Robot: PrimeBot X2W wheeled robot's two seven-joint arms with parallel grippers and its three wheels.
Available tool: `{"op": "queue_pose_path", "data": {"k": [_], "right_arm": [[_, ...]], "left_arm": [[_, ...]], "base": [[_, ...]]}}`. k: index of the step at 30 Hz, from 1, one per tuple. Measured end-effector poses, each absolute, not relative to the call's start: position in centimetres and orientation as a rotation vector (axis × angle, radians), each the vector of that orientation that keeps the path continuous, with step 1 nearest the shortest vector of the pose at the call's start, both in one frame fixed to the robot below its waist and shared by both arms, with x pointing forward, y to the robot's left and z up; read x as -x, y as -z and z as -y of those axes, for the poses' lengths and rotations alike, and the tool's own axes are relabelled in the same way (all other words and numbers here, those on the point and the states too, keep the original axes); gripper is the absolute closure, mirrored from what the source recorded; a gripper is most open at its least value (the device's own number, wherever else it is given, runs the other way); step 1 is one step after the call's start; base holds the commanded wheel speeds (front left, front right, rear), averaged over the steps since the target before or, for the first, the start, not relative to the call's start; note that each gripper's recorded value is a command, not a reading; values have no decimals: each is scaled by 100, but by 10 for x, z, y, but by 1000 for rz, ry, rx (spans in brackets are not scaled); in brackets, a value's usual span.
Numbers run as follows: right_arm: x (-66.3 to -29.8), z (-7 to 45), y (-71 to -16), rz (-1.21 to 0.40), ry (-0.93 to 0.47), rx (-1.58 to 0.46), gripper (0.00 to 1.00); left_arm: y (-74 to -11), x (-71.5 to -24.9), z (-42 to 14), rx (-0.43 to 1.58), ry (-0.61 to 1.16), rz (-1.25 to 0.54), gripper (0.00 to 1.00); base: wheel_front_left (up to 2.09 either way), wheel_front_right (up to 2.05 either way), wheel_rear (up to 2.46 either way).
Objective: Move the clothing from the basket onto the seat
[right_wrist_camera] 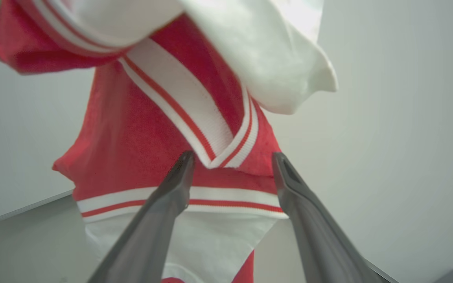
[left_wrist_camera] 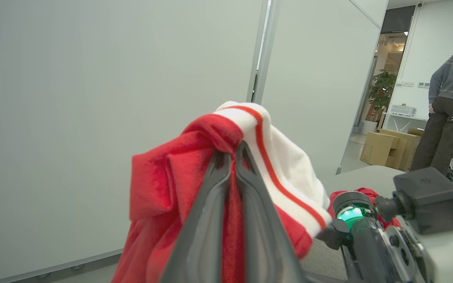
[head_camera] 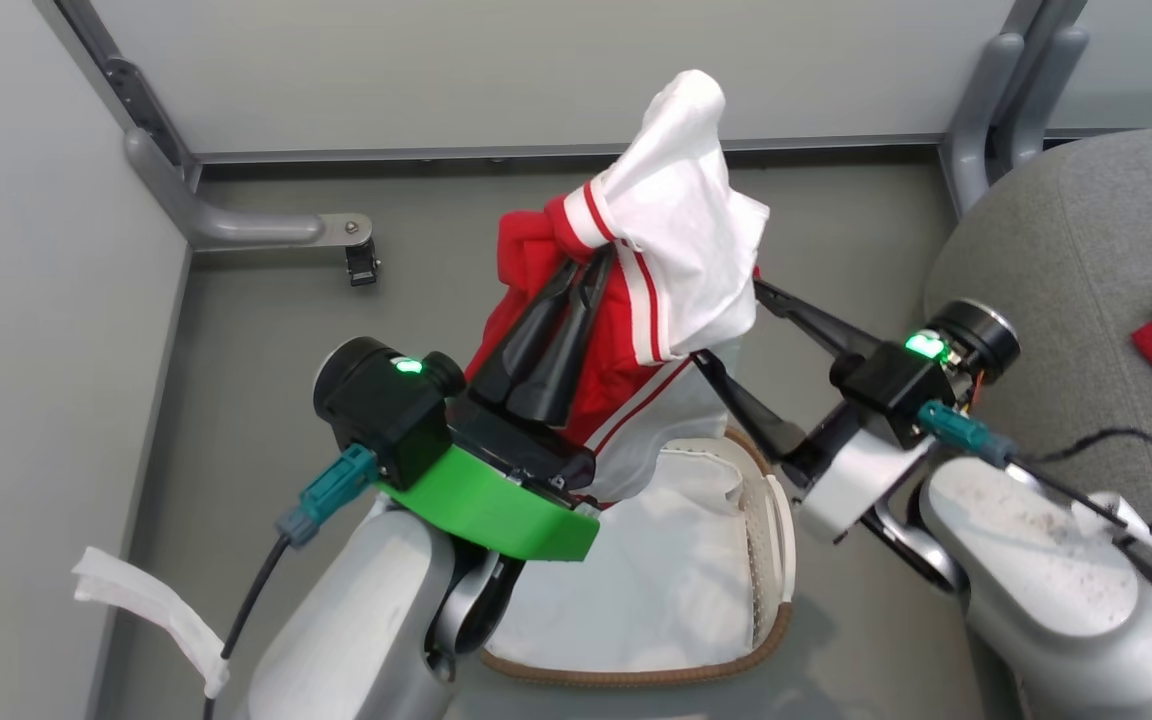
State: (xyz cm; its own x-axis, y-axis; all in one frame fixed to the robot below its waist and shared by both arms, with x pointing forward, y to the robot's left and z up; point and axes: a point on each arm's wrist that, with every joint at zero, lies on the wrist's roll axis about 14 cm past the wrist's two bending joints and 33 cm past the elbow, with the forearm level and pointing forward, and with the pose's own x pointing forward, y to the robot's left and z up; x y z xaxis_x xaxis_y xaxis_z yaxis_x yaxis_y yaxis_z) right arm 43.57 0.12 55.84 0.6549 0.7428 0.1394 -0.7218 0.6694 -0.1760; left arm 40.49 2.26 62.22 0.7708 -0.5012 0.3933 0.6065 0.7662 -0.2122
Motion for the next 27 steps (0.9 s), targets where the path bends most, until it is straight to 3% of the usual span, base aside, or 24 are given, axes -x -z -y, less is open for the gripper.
{"op": "queue_pose_path", "data": {"k": [6, 12, 13, 14, 20, 27], "right_arm": [[-447, -26, -575, 241, -944, 192, 0], [-437, -59, -552, 128, -1079, 208, 0], [-436, -64, -546, 94, -1094, 204, 62], [-434, -67, -539, 70, -1108, 207, 100], [-432, -77, -523, -8, -1128, 125, 100], [-441, -70, -533, 8, -1082, 69, 100]], "left_arm": [[-617, -396, -14, 355, 642, 297, 100], [-609, -390, -5, 366, 671, 262, 100], [-608, -389, -5, 366, 674, 258, 100], [-608, -389, -4, 370, 673, 257, 100], [-602, -393, -11, 375, 648, 241, 100], [-599, -398, -15, 374, 633, 240, 100]], "base": [[0, 0, 0], [0, 0, 0], [0, 0, 0], [0, 0, 0], [0, 0, 0], [0, 0, 0]]}}
